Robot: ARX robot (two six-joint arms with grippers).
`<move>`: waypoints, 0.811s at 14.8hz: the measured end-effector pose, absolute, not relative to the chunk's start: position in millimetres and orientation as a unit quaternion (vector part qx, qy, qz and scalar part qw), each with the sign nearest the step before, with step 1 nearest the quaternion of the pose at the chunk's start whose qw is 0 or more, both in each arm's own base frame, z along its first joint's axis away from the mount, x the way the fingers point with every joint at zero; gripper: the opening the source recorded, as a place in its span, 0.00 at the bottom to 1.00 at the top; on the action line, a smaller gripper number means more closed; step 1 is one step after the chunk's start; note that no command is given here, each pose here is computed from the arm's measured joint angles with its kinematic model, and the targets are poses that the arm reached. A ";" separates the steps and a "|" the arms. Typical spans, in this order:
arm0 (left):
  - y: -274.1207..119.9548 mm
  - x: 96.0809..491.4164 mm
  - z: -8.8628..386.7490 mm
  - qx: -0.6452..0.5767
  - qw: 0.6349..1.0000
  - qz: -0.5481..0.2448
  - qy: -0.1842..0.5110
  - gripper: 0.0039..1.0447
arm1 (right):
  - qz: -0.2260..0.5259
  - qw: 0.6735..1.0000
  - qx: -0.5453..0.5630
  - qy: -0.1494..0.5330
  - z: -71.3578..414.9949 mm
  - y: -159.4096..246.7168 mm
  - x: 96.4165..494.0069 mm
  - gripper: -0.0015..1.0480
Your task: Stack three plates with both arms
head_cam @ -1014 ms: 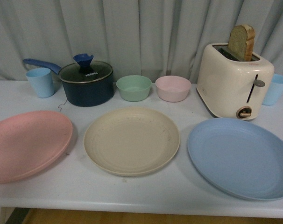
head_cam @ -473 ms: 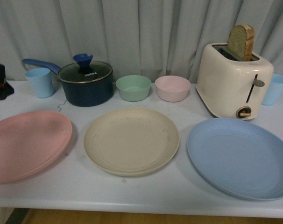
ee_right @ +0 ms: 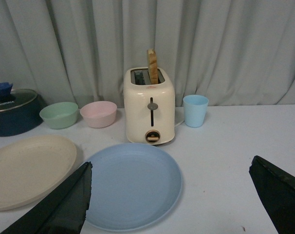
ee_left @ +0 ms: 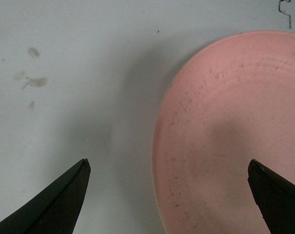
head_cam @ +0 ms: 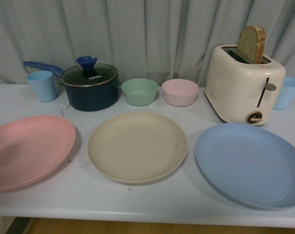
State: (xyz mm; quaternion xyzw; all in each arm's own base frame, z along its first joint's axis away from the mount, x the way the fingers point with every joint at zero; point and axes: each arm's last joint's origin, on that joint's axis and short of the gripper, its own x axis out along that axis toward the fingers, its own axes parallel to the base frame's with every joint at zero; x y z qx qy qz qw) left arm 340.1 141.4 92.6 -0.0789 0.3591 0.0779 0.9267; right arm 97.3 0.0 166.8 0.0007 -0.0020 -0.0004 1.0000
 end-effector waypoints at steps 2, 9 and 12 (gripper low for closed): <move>141.3 340.0 83.6 -0.078 0.928 0.080 0.355 0.94 | 0.000 1.000 0.001 -0.002 166.8 0.0 97.3 0.94; 137.3 343.5 53.6 -0.092 0.922 0.098 0.362 0.94 | 0.000 1.000 0.001 -0.002 166.8 0.0 97.3 0.94; 126.6 340.9 44.6 -0.092 0.918 0.089 0.375 0.71 | 0.000 1.000 0.001 -0.002 166.8 0.0 97.3 0.94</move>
